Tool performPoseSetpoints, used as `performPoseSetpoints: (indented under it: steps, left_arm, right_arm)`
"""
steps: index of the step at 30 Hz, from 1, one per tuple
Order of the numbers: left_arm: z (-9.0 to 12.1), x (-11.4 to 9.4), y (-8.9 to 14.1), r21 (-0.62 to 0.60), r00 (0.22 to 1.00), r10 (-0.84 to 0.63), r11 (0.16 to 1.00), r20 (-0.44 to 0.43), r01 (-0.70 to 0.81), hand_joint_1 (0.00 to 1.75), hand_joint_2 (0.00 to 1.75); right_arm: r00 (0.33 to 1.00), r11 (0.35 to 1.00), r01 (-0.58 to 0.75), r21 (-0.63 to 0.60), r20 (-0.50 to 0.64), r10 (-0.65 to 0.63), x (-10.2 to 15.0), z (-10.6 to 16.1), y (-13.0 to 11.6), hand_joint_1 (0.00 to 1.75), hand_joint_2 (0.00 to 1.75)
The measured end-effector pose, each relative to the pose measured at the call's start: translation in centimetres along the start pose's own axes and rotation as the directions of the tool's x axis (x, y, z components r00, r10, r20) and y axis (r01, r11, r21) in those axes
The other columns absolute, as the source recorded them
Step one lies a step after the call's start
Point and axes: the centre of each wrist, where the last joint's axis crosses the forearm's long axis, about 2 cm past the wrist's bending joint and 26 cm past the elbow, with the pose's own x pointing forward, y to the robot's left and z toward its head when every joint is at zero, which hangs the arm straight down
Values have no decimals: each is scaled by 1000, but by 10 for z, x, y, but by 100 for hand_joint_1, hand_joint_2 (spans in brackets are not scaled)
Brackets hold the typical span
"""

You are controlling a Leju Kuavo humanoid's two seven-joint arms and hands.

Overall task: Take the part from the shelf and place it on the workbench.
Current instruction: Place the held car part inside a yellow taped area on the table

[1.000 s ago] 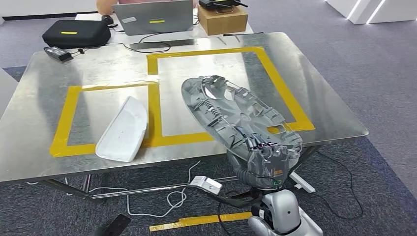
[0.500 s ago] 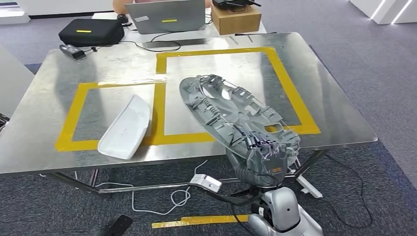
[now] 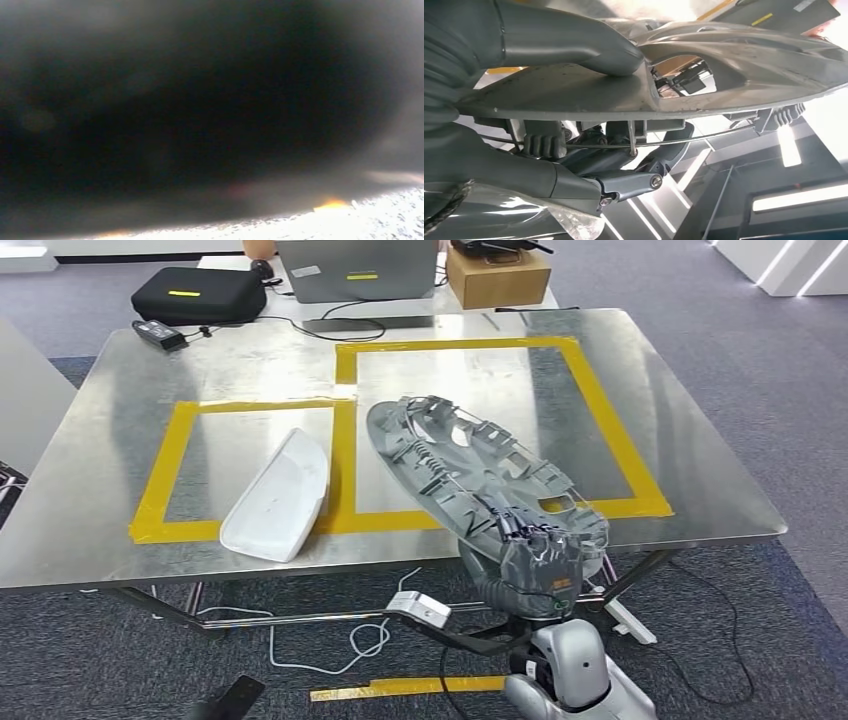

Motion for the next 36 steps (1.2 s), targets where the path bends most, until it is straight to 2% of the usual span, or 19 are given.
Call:
performPoseSetpoints:
  steps: [16, 26, 31, 36]
  left_arm:
    - [1, -2, -1, 3, 1000, 23, 1000, -12, -23, 0, 0]
    - [2, -5, 0, 12, 999, 43, 999, -29, -43, 0, 0]
    - [3, -8, 5, 35, 997, 72, 997, -39, -71, 0, 0]
    - [3, -11, 10, 65, 994, 103, 993, -46, -100, 0, 0]
  right_arm:
    - [996, 995, 44, 92, -79, -37, -6, 0, 3, 175, 175]
    - [990, 986, 26, 164, -138, -3, -18, 3, 7, 175, 175]
    - [982, 972, -24, 232, -179, 67, -37, -1, 16, 175, 175]
    - [979, 965, -77, 251, -166, 121, -52, -17, 24, 175, 175]
